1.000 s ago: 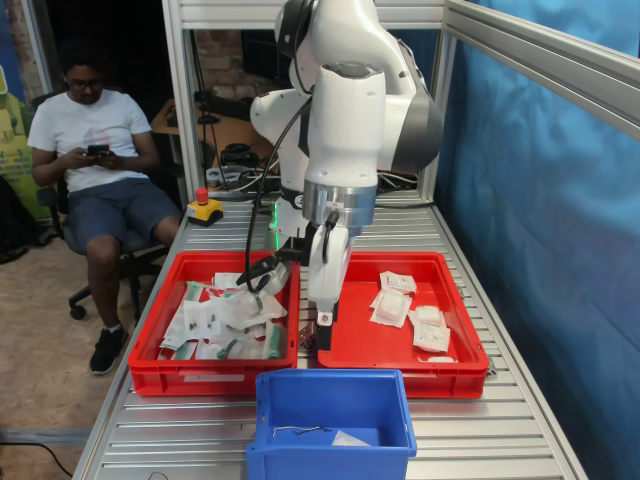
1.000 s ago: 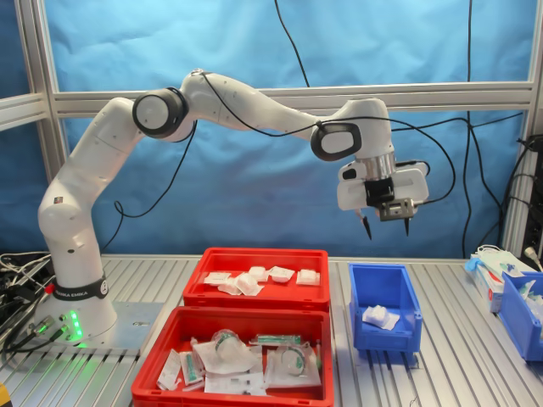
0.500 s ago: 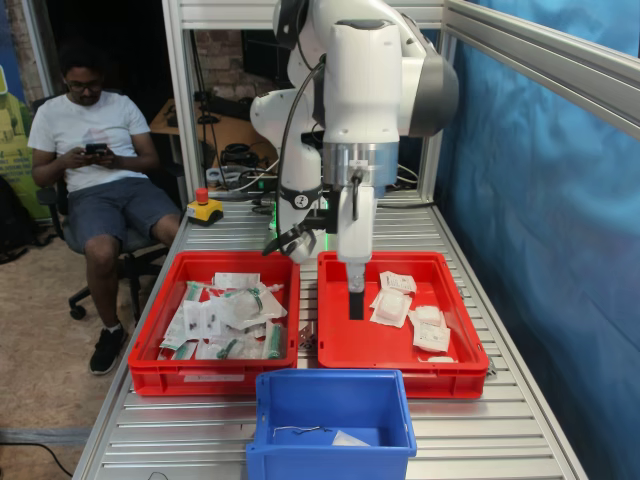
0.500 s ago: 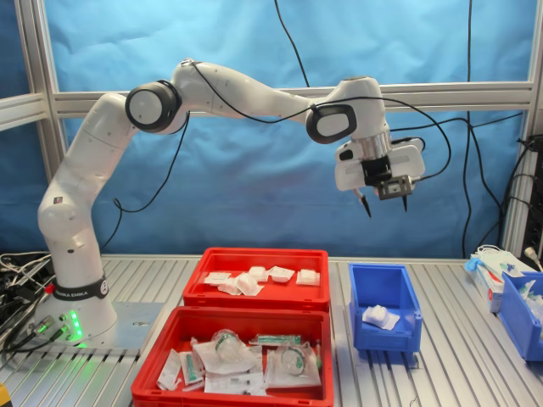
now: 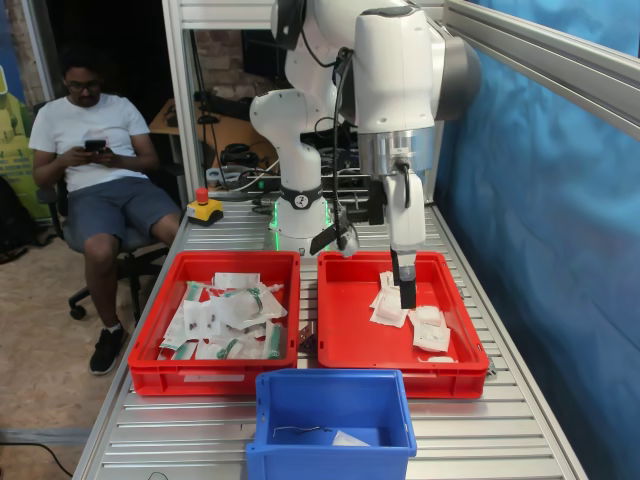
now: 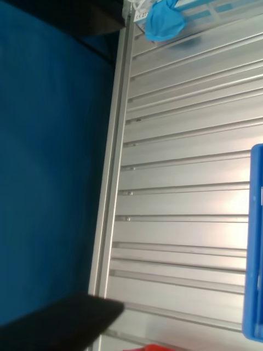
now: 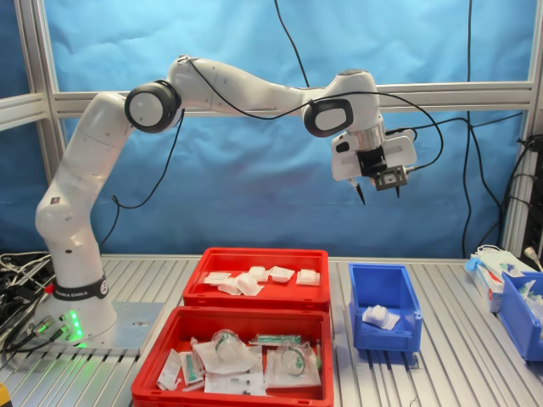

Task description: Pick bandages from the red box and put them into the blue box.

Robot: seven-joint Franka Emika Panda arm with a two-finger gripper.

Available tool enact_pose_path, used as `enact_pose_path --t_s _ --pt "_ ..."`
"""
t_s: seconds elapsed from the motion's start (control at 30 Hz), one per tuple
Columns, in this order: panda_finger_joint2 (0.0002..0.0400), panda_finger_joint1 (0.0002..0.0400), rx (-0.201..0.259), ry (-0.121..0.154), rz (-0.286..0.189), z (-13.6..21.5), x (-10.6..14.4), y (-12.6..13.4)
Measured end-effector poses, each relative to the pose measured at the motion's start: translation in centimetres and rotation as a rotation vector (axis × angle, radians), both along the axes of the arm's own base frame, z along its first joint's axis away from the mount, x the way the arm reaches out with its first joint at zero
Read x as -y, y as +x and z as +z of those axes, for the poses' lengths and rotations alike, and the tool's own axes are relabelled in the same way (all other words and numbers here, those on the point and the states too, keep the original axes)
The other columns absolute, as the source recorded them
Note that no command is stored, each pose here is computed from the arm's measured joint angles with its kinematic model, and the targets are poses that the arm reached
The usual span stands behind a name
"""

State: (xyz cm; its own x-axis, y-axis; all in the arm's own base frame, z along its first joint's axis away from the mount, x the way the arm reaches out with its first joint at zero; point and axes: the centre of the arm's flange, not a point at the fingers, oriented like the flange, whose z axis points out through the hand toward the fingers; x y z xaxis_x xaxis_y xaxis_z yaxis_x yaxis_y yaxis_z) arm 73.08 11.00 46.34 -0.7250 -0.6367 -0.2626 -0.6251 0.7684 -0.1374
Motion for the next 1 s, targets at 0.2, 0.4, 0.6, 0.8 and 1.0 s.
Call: enact_pose_path --t_s 0.2,0.4,0.6,0.8,1.0 --pt "0.0400 0.0400 -0.007 -0.001 0.007 -0.4 0.8 0.2" --pt "0.0400 0.0400 -0.013 0.002 -0.031 -0.5 4.1 0.5" --pt "0.0400 0.0400 -0.033 -0.014 -0.071 -0.3 7.6 0.2" --pt "0.0400 0.0400 -0.052 -0.032 -0.115 0.9 11.6 -1.2" --pt "0.0400 0.0400 -0.066 -0.048 -0.120 1.9 13.1 -3.0"
